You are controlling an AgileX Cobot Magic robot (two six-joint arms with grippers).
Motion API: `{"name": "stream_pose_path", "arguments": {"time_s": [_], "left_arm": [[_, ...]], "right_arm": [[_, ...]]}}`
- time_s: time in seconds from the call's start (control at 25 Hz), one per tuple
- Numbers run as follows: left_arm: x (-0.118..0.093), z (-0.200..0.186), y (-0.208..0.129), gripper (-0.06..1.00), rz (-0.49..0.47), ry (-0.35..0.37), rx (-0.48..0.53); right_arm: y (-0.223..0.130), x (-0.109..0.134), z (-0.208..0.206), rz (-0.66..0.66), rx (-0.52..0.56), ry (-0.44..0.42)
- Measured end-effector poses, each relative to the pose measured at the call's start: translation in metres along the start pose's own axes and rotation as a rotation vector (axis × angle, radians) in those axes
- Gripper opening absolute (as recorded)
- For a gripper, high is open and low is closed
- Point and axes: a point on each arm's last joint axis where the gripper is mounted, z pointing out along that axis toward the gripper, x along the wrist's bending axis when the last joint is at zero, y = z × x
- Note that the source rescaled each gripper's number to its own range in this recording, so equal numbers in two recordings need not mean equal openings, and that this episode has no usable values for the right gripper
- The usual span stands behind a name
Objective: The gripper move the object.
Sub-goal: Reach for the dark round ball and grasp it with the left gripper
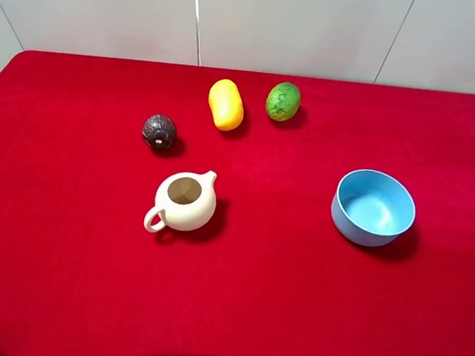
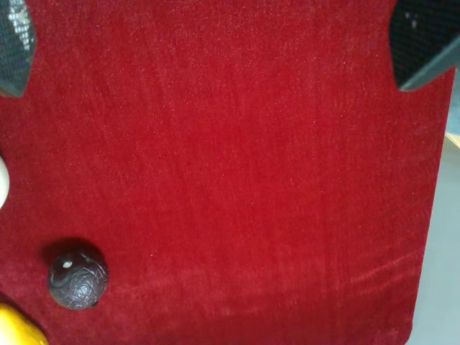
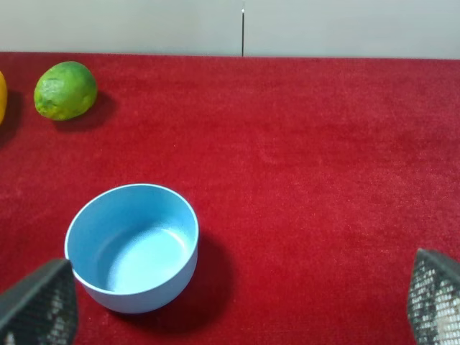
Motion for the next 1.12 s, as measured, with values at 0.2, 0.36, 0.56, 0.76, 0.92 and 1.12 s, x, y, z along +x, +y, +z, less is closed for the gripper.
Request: {"name": "stream_pose_path", "arguments": {"time_s": [0.2,0.36,0.56,0.76,0.92,1.12], "left_arm": [[0.0,0.0,0.0,0.97,0.0,0.0,0.0],[0.0,0.0,0.0,0.97,0.0,0.0,0.0],[0.0,0.0,0.0,0.97,0.0,0.0,0.0],[0.0,-0.0003,0.0,0.97,0.0,0.0,0.001],[0.0,-0.003,0.0015,0.97,0.001,0.001,-0.006],[0.0003,-0.0028,0.0032,0.97,0.0,0.0,0.002]], "right_arm": [[0.0,0.0,0.0,0.0,0.0,0.0],[0.0,0.0,0.0,0.0,0.0,0.0],[0.0,0.0,0.0,0.0,0.0,0.0],[0.0,0.0,0.0,0.0,0.0,0.0],[0.0,0.0,0.0,0.0,0.0,0.0],[0.0,0.0,0.0,0.0,0.0,0.0]]}}
